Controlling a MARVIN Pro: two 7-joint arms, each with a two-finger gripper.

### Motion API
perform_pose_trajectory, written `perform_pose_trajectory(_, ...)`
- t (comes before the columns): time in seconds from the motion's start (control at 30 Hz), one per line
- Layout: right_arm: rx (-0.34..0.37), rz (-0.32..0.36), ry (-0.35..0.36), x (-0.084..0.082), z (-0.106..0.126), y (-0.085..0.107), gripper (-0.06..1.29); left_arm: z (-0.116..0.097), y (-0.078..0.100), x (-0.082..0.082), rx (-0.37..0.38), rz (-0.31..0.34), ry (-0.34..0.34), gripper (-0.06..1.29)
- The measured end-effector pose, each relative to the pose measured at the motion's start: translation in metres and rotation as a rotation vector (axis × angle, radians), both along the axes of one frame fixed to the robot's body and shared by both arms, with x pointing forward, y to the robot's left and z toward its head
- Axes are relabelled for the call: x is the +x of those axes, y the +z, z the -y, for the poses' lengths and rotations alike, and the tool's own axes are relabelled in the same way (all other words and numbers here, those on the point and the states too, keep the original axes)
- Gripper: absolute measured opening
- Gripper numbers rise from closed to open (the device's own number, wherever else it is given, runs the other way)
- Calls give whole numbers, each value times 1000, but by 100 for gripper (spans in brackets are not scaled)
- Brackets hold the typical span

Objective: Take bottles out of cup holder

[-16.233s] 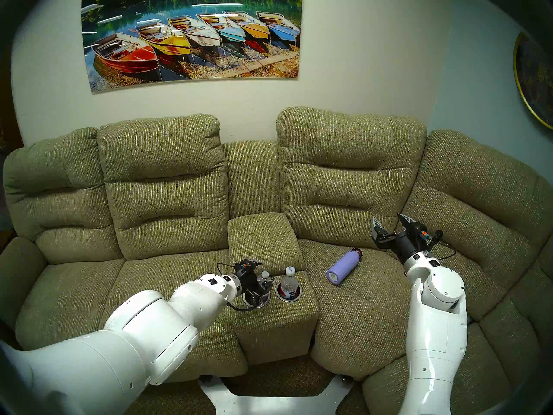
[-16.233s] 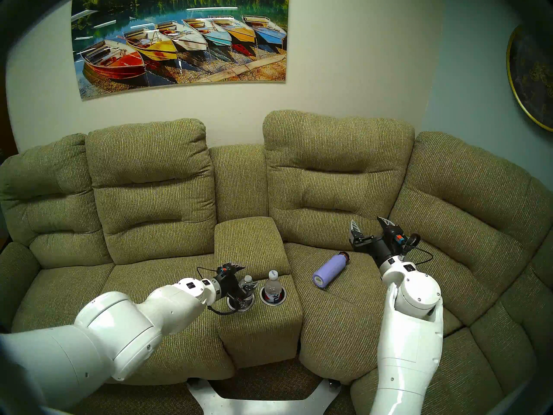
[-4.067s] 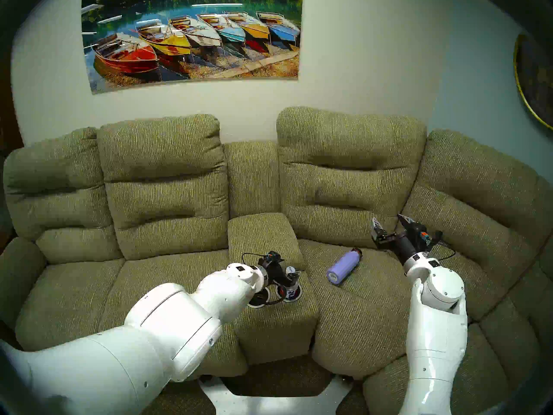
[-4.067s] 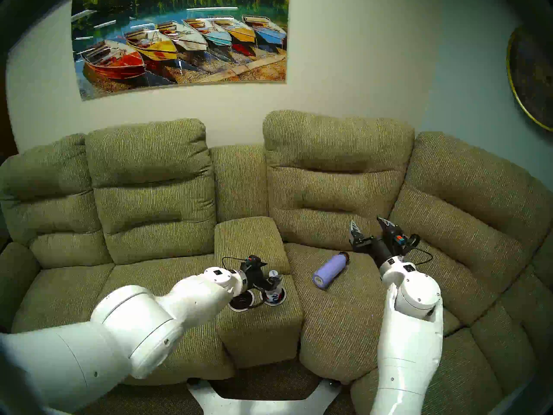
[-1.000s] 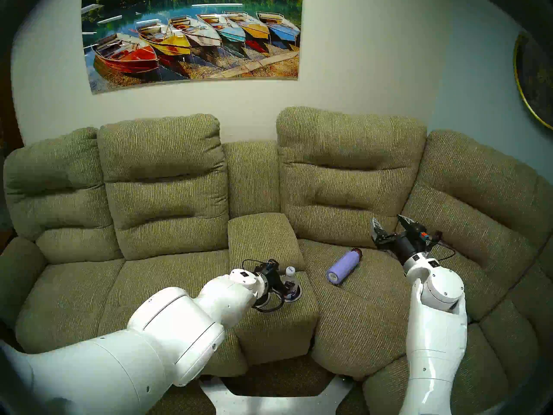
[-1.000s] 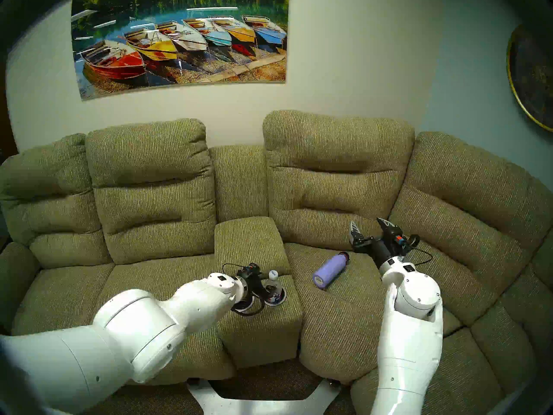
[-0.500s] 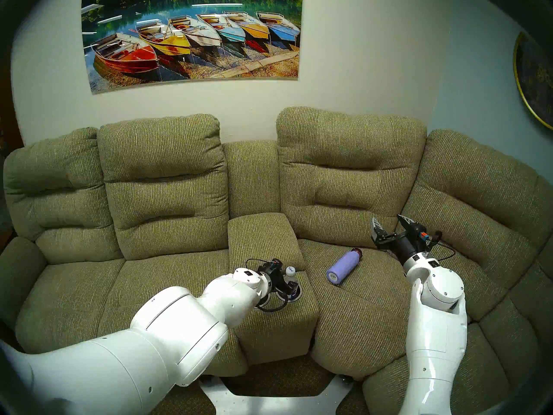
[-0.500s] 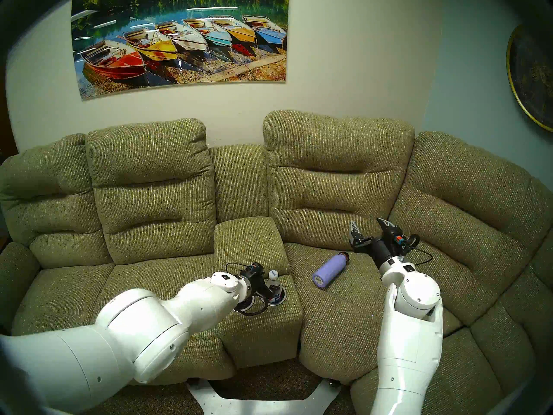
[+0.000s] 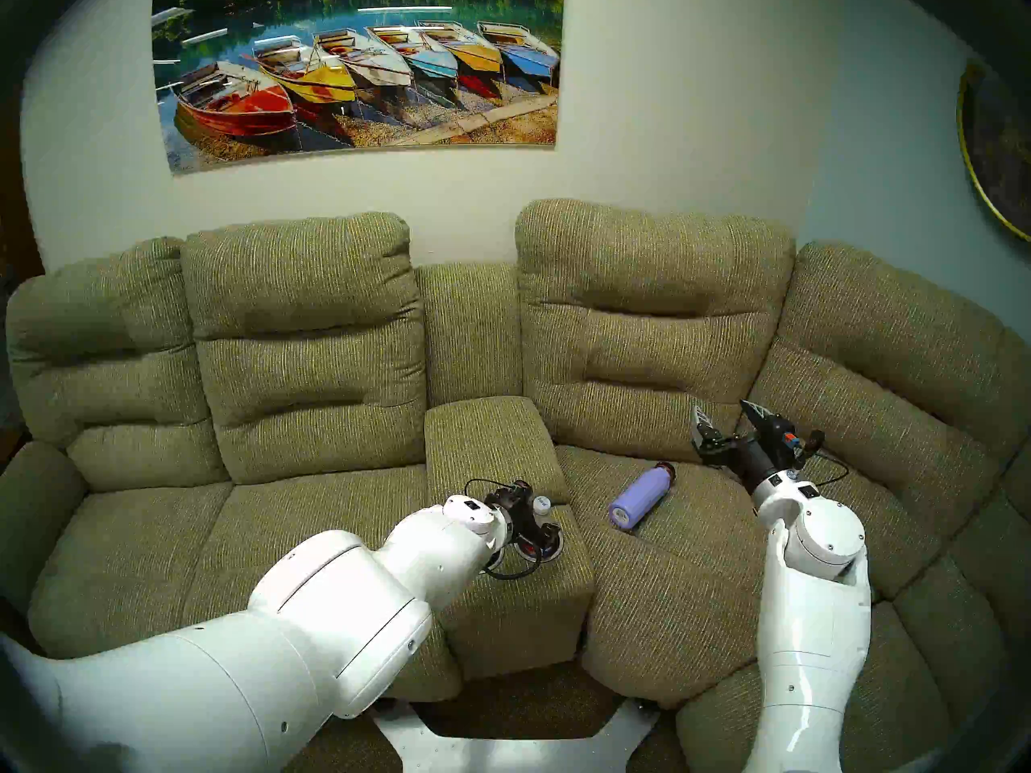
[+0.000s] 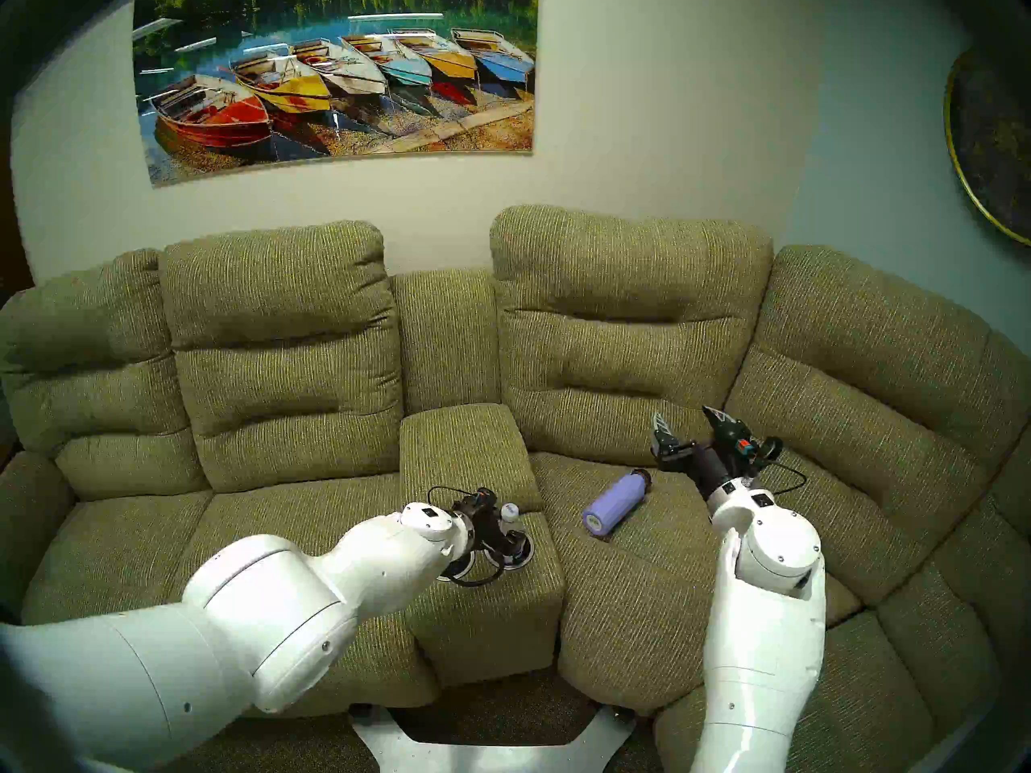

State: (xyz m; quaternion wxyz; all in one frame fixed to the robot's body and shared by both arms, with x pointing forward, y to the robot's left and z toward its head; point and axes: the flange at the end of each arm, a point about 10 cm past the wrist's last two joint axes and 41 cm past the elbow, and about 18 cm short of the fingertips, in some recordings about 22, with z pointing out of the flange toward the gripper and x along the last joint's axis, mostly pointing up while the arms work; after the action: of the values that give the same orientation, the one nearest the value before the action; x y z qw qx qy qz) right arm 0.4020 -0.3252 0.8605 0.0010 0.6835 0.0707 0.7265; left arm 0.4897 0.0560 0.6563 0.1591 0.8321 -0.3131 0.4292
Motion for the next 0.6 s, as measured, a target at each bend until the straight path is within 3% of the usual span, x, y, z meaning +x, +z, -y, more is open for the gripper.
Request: perform_pose_trajectory(0.6, 1, -2, 0, 0, 0, -1, 122, 3, 8, 8, 26, 11, 6, 126)
